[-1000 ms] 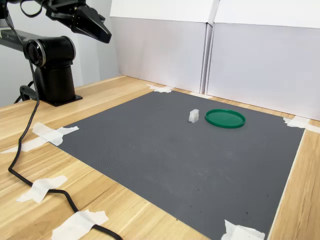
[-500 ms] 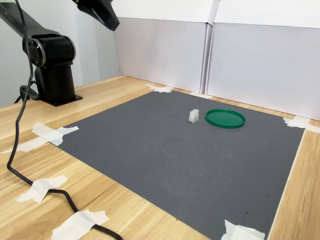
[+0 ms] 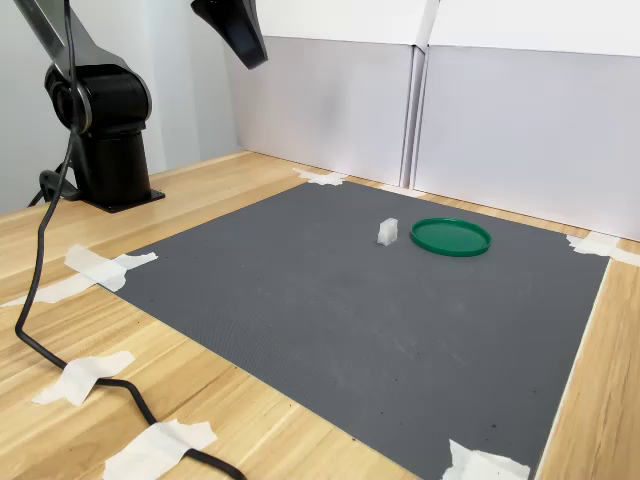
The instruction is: Grasp a white terminal and put it on the green lid.
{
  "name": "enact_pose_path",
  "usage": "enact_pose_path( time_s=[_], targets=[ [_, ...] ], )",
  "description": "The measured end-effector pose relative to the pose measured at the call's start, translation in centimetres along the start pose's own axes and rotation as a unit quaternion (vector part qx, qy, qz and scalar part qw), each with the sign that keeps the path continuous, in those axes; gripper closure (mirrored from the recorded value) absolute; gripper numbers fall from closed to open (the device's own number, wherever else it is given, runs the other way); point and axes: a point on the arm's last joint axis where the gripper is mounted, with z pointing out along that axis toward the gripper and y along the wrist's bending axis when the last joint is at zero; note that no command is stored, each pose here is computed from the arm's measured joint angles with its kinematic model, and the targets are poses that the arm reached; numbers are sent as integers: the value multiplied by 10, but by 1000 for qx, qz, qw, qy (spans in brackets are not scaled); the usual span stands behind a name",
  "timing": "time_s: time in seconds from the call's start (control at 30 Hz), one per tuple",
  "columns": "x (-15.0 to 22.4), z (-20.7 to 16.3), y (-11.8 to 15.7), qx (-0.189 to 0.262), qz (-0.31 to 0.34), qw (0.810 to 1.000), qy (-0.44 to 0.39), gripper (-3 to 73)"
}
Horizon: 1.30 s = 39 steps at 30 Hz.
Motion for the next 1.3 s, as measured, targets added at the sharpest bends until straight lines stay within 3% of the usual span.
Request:
enact_pose_path(
  time_s=[0.17,0.33,0.43,0.53,0.63,1.0,1.3],
  targets=[
    [-16,7,-5,-25,-10,999,22,518],
    [-30,15,-13,-24,10,999,24,244],
    [-41,17,-15,-28,59,998,6,119],
    [-49,17,-13,-51,135,989,-15,42],
    [-54,16,-11,-58,151,986,-31,16],
    [-63,22,-4,-51,79,994,-47,9],
    [-84,69,-13,-70,109,990,53,17]
  ],
)
